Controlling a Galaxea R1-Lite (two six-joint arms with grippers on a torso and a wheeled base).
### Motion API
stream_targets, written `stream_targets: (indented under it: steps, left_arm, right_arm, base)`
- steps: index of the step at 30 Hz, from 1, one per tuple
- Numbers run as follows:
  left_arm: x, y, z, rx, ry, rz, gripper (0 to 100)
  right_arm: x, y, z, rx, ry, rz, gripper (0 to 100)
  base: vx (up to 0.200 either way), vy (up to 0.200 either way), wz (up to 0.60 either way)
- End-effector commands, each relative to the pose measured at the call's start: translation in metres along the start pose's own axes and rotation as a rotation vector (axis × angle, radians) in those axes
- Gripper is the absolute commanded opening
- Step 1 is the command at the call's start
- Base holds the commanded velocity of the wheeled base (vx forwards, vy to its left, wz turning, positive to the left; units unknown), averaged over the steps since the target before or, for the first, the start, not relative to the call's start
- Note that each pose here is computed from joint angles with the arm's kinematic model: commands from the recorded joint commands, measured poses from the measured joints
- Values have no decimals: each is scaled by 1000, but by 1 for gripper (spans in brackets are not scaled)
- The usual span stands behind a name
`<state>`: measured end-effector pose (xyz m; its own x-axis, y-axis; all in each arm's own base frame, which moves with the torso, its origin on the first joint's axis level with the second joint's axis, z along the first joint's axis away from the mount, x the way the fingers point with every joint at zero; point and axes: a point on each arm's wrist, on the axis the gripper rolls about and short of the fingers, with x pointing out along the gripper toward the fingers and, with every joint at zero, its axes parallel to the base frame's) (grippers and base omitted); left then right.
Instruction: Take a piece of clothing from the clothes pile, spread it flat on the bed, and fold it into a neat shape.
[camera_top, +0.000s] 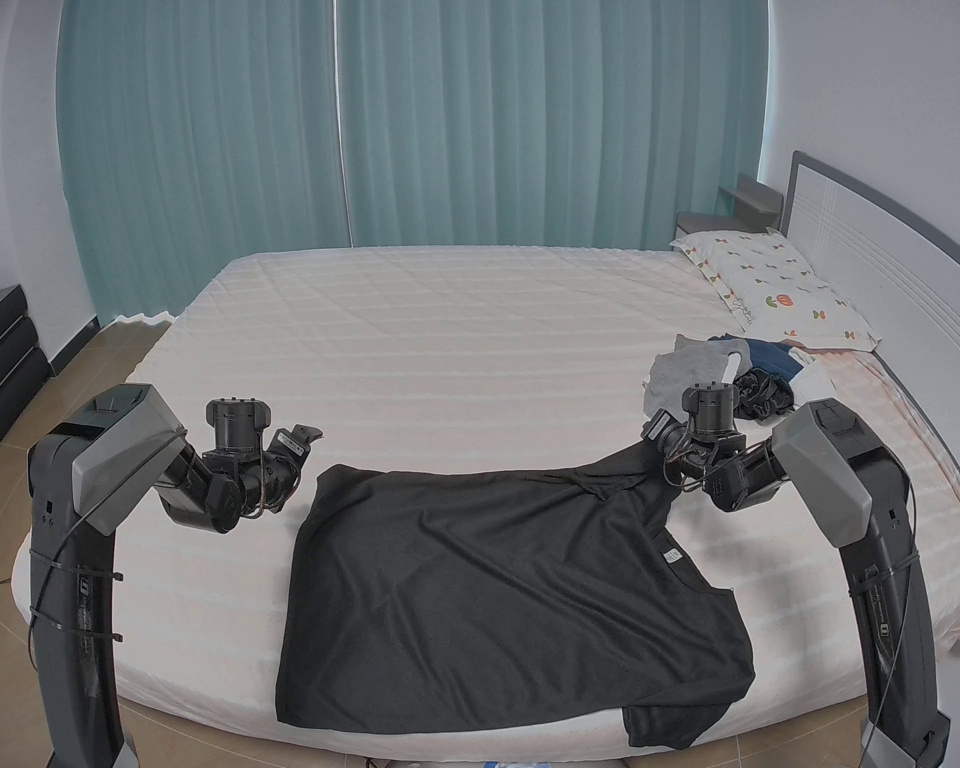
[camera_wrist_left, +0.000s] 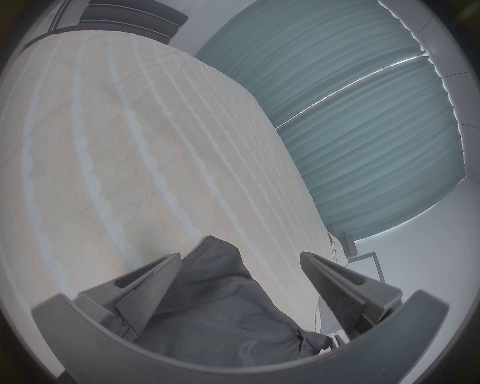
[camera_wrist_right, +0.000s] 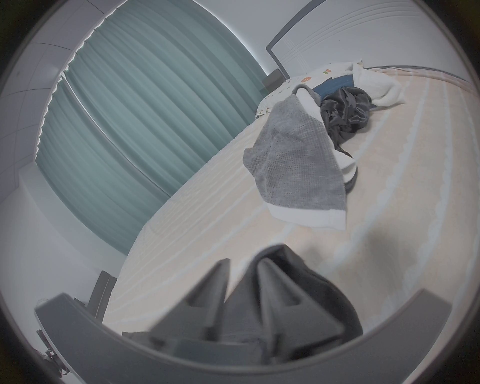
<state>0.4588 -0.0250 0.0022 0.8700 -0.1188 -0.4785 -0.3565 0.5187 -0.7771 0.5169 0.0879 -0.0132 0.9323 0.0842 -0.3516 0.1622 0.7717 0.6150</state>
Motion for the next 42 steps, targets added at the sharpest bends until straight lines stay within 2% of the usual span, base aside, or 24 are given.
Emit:
stream_targets:
  steps: [1,8,13,15,19,26,37,41,42]
  left_arm:
    - [1,1,-3,18,3,3,100]
    - [2,2,-4,22,6,7,100]
    - [2,2,-5,22,7,6,100]
    - [2,2,-5,22,7,6,100]
    - [2,2,-5,23,9,7,100]
    - [3,2,-6,23,9,7,100]
    - [3,2,-6,25,10,8,100]
    - [2,2,-5,25,7,7,100]
    - [2,2,-5,25,7,7,100]
  right_arm:
    - [19,-5,-14,-3,-9,15,100]
    - [9,16,10,4,-80,58,100]
    - [-14,35,27,-7,-58,83,100]
    - [-24,39,15,-24,49,106,100]
    - [-24,37,-4,-35,114,98,100]
    - [-10,16,-41,-47,217,27,100]
    - [-2,3,-54,-48,242,-20,100]
    - [12,-4,-59,-46,209,-37,100]
    - [21,-8,-62,-46,178,-53,100]
  base:
    - [0,0,0]
    - [0,0,0]
    - [0,0,0]
    - [0,0,0]
    - [0,0,0]
    - [0,0,0]
    - [0,0,0]
    - [0,0,0]
    - [0,0,0]
